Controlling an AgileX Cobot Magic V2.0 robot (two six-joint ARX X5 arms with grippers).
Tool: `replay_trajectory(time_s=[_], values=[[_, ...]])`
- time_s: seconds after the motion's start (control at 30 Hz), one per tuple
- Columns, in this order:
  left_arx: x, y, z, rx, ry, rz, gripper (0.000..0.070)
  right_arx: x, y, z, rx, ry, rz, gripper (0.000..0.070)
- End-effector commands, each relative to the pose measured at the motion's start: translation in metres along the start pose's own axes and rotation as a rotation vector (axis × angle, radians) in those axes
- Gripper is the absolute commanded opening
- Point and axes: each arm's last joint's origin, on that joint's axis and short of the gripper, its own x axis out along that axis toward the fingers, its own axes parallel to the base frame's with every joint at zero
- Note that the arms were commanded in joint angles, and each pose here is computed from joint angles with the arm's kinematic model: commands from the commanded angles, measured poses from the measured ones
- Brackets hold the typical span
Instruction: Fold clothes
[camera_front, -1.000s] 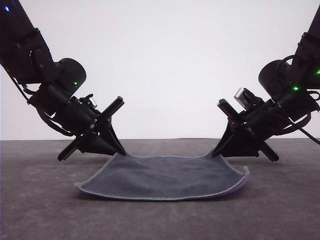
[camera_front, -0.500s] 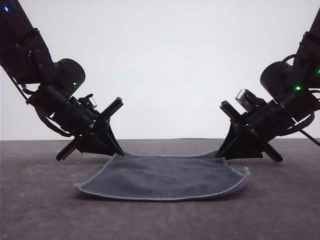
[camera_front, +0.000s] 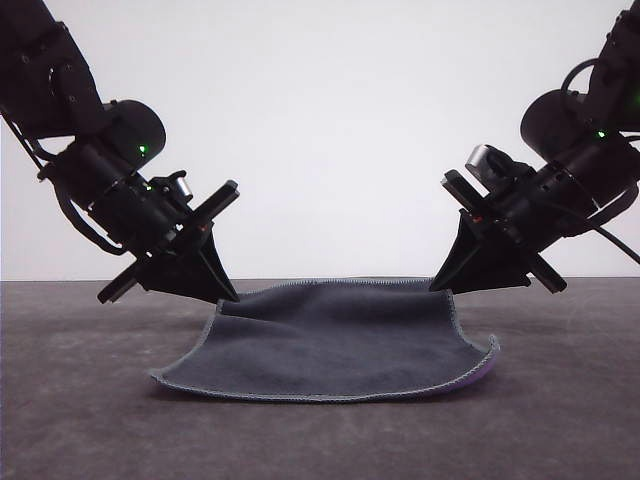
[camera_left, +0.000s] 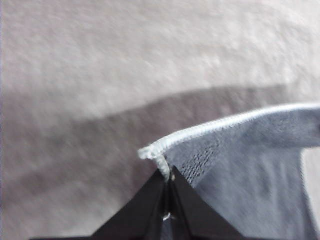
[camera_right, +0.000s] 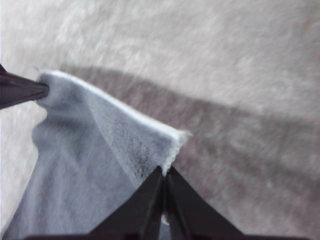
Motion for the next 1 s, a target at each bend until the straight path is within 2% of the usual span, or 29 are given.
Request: replay_trajectory(time_s=[0.0, 0.27, 0.63, 0.97], values=[[-0.004, -0.008, 0.001, 0.045, -0.019, -0.011, 0.0003, 0.001, 0.005, 0.001, -0.044, -0.003, 0.007, 0.0003], [-0.022, -0.016, -0.025, 0.062, -0.044, -0.005, 0.0003, -0.005, 0.021, -0.01, -0.092, -0.018, 0.007, 0.0003], [-0.047, -0.029, -0.071, 0.07, -0.081, -0.034, 0.0003, -0.03, 0.038, -0.062, -0.124, -0.026, 0.021, 0.0003], [-0.06, -0.047, -0.101, 0.051, -0.087, -0.003, 0.0009, -0.05, 0.055, -0.099, -0.126, -0.005, 0.036, 0.0007]])
